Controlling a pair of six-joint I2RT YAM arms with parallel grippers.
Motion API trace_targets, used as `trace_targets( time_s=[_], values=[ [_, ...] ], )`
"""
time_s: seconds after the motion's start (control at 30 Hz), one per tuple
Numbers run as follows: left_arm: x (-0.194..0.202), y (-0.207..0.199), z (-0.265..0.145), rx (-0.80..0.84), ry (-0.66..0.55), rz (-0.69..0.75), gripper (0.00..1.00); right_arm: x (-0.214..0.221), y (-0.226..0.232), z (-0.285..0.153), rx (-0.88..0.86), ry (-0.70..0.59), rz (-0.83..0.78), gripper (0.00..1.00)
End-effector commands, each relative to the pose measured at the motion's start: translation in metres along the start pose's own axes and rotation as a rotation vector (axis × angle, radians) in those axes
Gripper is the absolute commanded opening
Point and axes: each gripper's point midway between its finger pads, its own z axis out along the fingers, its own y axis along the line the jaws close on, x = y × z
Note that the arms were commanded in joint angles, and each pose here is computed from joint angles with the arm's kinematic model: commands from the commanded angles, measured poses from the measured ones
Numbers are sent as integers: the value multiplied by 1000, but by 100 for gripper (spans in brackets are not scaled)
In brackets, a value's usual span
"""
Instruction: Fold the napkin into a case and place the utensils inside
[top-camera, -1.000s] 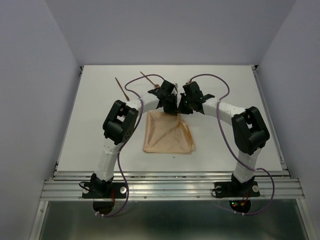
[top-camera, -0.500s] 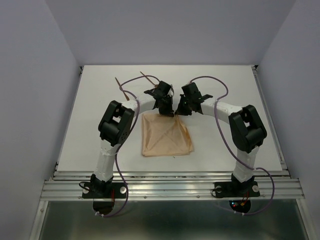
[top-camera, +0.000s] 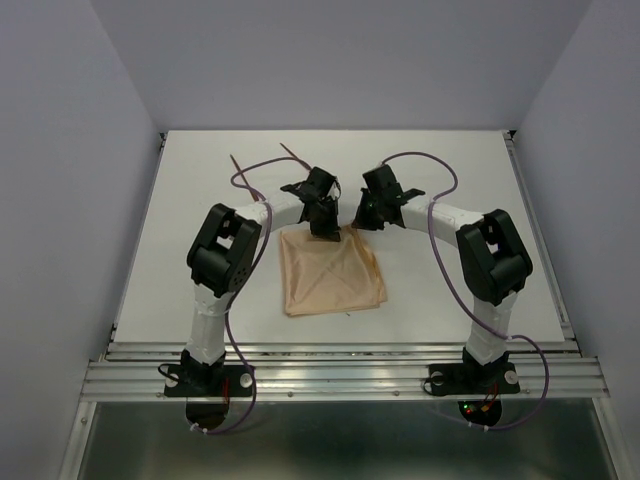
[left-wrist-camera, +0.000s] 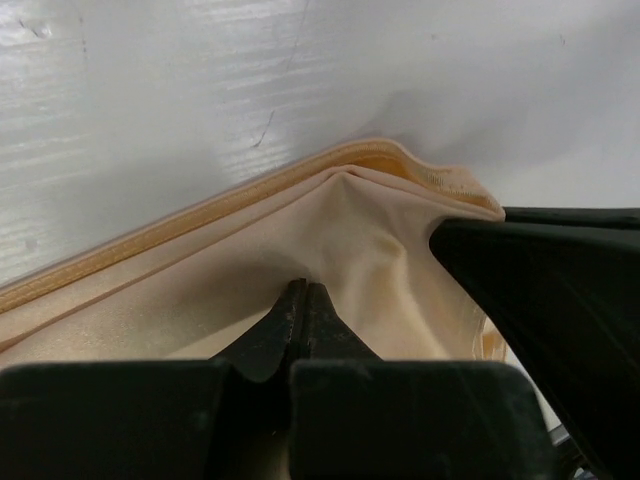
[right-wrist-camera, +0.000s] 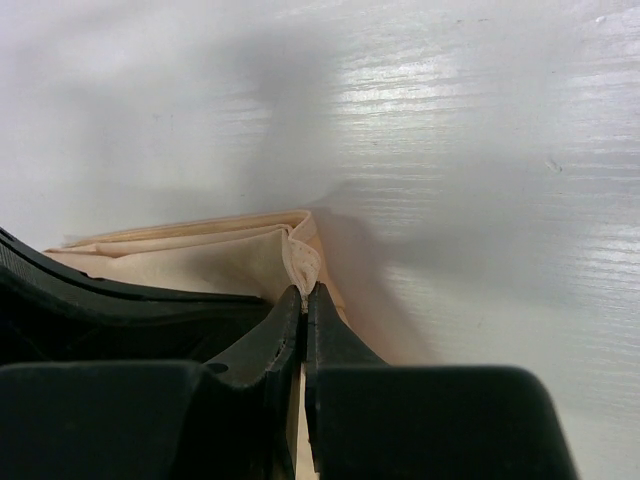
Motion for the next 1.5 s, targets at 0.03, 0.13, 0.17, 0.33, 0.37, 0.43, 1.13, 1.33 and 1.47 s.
trace_targets(
  time_s=[0.03, 0.13, 0.17, 0.33, 0.37, 0.43, 1.13, 1.33, 1.47],
  values=[
    [0, -20, -21, 81, -19, 11, 0, -18, 17, -6, -25, -54, -1, 1],
    [3, -17, -14, 77, -10, 3, 0, -19, 18, -8, -28, -55, -3, 1],
    [5, -16, -12, 75, -8, 1, 0, -19, 18, -8, -28, -55, -1, 1],
    [9, -2, 2, 29, 4, -4, 0, -18, 20, -11, -37, -51, -3, 1],
    [10, 0, 3, 20, 5, -5, 0, -18, 21, -12, -40, -53, -3, 1],
    [6, -2, -3, 17, -9, 0, 0, -17, 20, -13, -40, -51, -3, 1],
    [18, 26, -17, -90, -35, -11, 0, -13, 16, -13, -32, -43, 3, 1],
    [24, 34, -9, -106, -14, -9, 0, -14, 19, -12, -39, -43, 12, 1],
    [29, 37, -4, -107, -2, -8, 0, -10, 26, -14, -47, -43, 6, 1]
  ],
)
